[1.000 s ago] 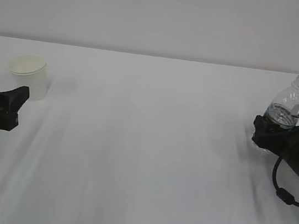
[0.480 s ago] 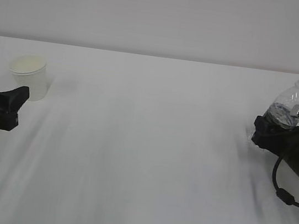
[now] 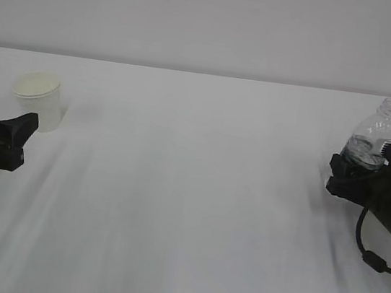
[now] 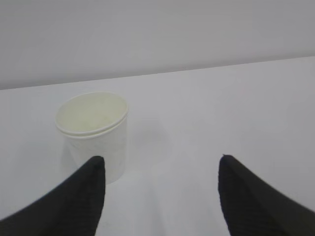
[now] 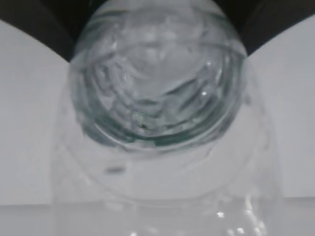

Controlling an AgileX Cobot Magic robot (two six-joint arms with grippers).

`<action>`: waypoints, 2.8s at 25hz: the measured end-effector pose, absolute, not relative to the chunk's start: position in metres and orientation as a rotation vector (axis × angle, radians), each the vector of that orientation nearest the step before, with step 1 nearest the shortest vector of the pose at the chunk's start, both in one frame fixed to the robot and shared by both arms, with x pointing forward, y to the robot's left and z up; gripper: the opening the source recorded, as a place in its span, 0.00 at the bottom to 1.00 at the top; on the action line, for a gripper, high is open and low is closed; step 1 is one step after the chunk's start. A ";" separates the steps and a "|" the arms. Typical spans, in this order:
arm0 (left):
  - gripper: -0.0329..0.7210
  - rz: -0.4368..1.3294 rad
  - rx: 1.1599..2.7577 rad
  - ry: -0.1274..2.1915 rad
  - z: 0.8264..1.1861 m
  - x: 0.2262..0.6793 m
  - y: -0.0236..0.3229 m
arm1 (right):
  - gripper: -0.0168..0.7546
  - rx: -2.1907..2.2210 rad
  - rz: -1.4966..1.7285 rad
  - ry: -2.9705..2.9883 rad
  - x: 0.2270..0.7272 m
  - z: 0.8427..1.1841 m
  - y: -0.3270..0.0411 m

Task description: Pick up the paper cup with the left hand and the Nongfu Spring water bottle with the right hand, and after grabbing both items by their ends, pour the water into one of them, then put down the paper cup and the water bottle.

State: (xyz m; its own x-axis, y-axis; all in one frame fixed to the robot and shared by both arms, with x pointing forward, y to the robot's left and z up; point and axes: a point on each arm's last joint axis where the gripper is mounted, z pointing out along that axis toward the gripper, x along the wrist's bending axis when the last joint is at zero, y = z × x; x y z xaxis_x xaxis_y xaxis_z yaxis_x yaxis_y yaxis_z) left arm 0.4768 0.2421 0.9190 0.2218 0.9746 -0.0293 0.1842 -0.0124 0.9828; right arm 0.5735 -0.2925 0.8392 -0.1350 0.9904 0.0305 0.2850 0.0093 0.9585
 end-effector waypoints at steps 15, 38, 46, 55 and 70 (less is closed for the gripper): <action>0.72 0.929 1.457 1.191 0.912 0.477 0.242 | 0.62 1.241 1.108 1.603 0.568 0.837 -0.290; 0.69 0.912 1.490 1.225 0.900 0.480 0.242 | 0.62 1.179 1.144 1.623 0.539 0.877 -0.286; 0.69 0.901 1.513 1.229 0.888 0.495 0.237 | 0.62 1.144 1.184 1.647 0.525 0.889 -0.281; 0.73 0.960 1.445 1.306 0.889 0.503 0.243 | 0.62 1.119 1.217 1.644 0.520 0.899 -0.279; 0.58 0.965 1.503 1.324 0.875 0.504 0.244 | 0.62 1.092 1.240 1.677 0.518 0.898 -0.275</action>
State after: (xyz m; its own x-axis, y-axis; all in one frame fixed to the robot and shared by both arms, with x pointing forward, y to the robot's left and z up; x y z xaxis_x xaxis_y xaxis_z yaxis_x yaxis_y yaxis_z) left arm 0.5040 0.2440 0.8753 0.1277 0.9918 -0.0013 0.3021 -0.0376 0.9525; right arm 0.5183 -0.2755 0.8985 -0.3388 0.9368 -0.0877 0.1905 0.1595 0.9686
